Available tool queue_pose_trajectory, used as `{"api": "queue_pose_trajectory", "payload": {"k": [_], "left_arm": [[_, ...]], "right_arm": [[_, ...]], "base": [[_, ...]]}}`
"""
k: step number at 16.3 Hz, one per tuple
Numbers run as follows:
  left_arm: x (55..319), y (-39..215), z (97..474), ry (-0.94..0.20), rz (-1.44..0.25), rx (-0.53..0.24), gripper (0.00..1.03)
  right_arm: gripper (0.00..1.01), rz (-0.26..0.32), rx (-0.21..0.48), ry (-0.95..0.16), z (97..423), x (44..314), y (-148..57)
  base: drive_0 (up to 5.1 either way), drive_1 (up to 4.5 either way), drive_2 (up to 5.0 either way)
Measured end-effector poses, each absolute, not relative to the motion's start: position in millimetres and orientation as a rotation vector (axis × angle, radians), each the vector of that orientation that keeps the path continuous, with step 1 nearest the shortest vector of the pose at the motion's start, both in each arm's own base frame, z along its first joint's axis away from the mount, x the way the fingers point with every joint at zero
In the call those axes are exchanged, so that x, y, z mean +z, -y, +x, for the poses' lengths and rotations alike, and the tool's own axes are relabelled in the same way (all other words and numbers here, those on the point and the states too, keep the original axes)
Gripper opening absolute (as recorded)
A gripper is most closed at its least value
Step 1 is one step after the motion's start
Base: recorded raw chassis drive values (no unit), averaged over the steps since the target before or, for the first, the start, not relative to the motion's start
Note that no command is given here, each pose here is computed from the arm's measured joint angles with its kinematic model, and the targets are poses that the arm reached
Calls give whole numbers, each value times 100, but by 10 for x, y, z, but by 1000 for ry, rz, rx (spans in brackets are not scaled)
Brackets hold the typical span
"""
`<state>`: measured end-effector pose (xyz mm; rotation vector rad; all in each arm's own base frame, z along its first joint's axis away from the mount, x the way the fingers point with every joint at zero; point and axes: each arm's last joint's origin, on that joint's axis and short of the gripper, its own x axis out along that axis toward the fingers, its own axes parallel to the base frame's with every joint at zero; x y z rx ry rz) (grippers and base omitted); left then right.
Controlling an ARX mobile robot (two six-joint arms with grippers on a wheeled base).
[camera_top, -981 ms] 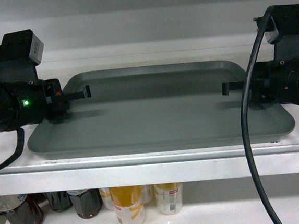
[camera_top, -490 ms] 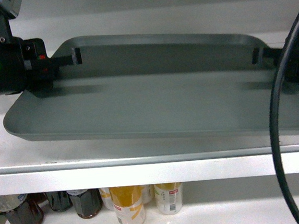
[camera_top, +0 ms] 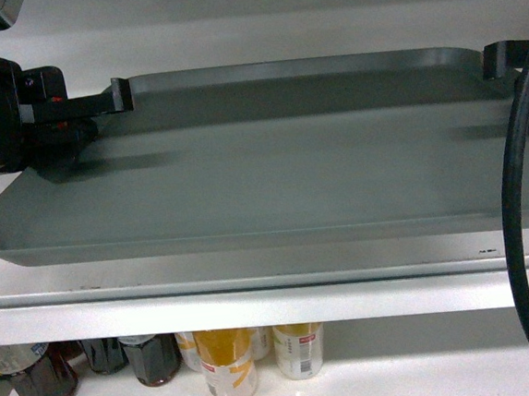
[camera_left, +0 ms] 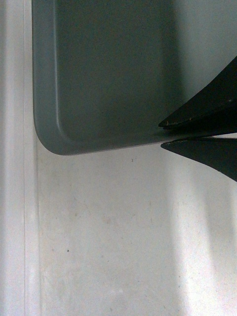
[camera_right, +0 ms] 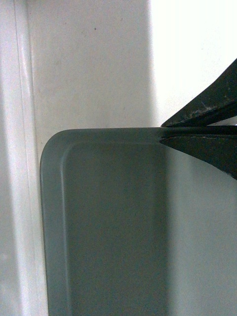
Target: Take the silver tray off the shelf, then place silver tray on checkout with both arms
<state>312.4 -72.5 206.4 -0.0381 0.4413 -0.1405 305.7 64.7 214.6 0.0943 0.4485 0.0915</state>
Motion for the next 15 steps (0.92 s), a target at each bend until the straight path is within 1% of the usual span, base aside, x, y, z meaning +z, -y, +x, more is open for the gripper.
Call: {"api": "queue_pose_trajectory", "payload": {"k": [4, 10, 15], "left_arm": [[2050, 704, 3103, -472, -37, -136, 3], [2058, 660, 3067, -465, -37, -119, 3], [2044, 652, 3061, -469, -37, -115, 3]], "right_arm": [[3, 79, 95, -502, 3047, 2155, -669], [3, 78, 112, -506, 3058, 2127, -713], [3, 75, 113, -505, 3054, 2128, -730]], "base": [[0, 0, 0], [0, 0, 0], [0, 0, 0]]}}
